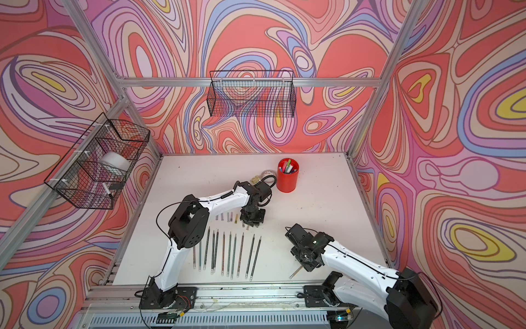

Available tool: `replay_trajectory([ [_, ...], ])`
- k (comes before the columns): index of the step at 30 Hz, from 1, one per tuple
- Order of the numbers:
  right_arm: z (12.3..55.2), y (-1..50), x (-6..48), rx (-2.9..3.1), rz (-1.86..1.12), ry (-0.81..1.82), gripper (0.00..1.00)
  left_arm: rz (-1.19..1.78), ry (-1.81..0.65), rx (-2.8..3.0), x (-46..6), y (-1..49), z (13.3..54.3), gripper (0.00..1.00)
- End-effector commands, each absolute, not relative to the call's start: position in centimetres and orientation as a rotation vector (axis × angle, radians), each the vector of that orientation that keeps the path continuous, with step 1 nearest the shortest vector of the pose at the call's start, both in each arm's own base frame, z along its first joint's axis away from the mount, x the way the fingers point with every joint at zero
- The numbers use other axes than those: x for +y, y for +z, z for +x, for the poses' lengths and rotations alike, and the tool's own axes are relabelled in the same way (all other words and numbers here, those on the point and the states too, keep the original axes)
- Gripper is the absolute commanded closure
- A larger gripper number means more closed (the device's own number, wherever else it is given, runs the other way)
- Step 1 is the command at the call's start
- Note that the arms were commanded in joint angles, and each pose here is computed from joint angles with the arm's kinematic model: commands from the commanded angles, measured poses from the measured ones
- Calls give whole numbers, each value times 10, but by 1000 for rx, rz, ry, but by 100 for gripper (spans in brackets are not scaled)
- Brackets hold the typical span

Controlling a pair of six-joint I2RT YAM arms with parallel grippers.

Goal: Remove the protective cover of the pencils
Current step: Move the protective sleeve to the center of the board, then pick up the pencil from the center of the board.

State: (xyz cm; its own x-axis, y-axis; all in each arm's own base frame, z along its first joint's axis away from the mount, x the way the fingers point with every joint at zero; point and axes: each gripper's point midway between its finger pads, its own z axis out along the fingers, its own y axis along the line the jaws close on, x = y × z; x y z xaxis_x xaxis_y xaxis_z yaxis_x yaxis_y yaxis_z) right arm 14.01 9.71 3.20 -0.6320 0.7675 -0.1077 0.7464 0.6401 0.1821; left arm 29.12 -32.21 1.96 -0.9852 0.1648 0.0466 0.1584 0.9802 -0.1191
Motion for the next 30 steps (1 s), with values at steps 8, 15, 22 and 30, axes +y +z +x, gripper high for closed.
replay_trajectory([
  [8,130,36,79,2653,1295,96,43,-230,144,-3087,-319,23,291,69],
  [15,120,23,77,2683,1323,81,43,-229,146,-3093,-320,25,292,66],
  [22,123,14,85,2702,1310,109,44,-236,157,-3101,-322,31,295,62],
  [30,131,8,98,2760,1248,113,50,-244,193,-3119,-328,47,299,56],
])
